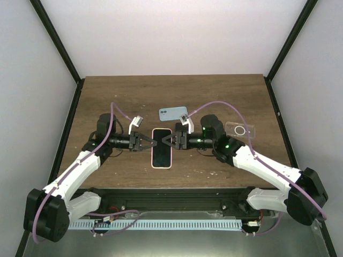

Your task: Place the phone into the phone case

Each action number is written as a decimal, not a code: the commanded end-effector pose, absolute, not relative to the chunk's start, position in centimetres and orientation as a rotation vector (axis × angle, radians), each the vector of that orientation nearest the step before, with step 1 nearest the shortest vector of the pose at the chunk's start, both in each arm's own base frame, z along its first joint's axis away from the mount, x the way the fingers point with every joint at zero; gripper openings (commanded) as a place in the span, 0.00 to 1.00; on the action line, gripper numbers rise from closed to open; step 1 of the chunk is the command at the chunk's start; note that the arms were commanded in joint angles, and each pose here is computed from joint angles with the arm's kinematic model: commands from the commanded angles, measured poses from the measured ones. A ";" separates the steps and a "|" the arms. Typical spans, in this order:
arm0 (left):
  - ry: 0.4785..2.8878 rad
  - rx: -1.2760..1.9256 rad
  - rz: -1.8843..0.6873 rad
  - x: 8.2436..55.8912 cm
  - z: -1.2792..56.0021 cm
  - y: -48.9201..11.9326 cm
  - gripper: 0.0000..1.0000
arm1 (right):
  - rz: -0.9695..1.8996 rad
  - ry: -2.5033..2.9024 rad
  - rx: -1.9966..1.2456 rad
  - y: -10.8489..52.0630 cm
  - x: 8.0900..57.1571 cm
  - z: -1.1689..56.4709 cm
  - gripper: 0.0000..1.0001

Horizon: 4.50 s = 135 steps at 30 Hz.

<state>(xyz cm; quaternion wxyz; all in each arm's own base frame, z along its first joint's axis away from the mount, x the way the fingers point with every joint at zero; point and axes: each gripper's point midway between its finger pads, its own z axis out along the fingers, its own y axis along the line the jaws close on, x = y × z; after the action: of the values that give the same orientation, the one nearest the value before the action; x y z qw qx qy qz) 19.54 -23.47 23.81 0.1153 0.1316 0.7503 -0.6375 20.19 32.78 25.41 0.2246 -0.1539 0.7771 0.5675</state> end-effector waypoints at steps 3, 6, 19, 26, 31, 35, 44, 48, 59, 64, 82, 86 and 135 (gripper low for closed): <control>2.193 0.436 -1.768 19.7 24.3 -23.5 0.00 | 1.480 2.097 -0.367 32.5 22.0 26.2 0.29; 2.271 0.405 -1.710 20.2 22.9 -23.4 0.00 | 1.495 2.082 -0.339 32.4 22.4 25.9 0.13; 2.334 0.253 -1.448 22.0 22.8 -21.3 0.38 | 1.610 2.123 -0.323 33.1 21.6 22.9 0.07; 2.396 0.066 -0.998 24.3 21.4 -16.7 0.95 | 1.617 2.238 -0.269 34.9 23.1 18.8 0.02; 2.337 0.066 -0.831 24.6 22.4 -14.7 1.00 | 1.563 2.322 -0.253 36.8 25.3 15.8 0.02; 2.265 0.077 -0.716 24.5 23.1 -13.1 1.00 | 1.540 2.378 -0.261 39.0 27.1 13.7 0.02; 2.180 0.080 -0.672 24.2 24.0 -12.2 1.00 | 1.509 2.440 -0.326 44.4 30.2 9.9 0.04; 2.177 0.087 -0.675 24.0 24.1 -12.3 1.00 | 1.519 2.476 -0.330 45.6 30.6 7.9 0.05; 2.178 0.086 -0.672 23.8 24.0 -12.1 1.00 | 1.418 2.574 -0.280 45.3 31.1 4.8 0.20; 2.182 0.087 -0.668 23.9 24.0 -12.1 1.00 | 1.393 2.596 -0.278 45.0 31.0 5.3 0.38; 2.235 0.073 -0.658 24.5 23.0 -12.2 1.00 | 0.881 2.584 -0.181 35.1 33.6 10.3 0.99; 2.242 0.062 -0.630 24.5 23.0 -11.9 1.00 | 0.635 2.606 -0.106 31.6 34.9 10.0 1.00; 2.418 -0.261 -0.680 32.1 14.9 -13.7 0.72 | -0.011 2.722 -0.025 22.6 35.4 2.4 0.68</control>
<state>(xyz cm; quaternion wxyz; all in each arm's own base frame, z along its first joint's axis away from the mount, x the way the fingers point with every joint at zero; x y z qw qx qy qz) 29.19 -13.18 15.20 0.2903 -0.0804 0.9202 -0.2498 36.82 25.05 3.04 0.2154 -0.0022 0.9761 0.0301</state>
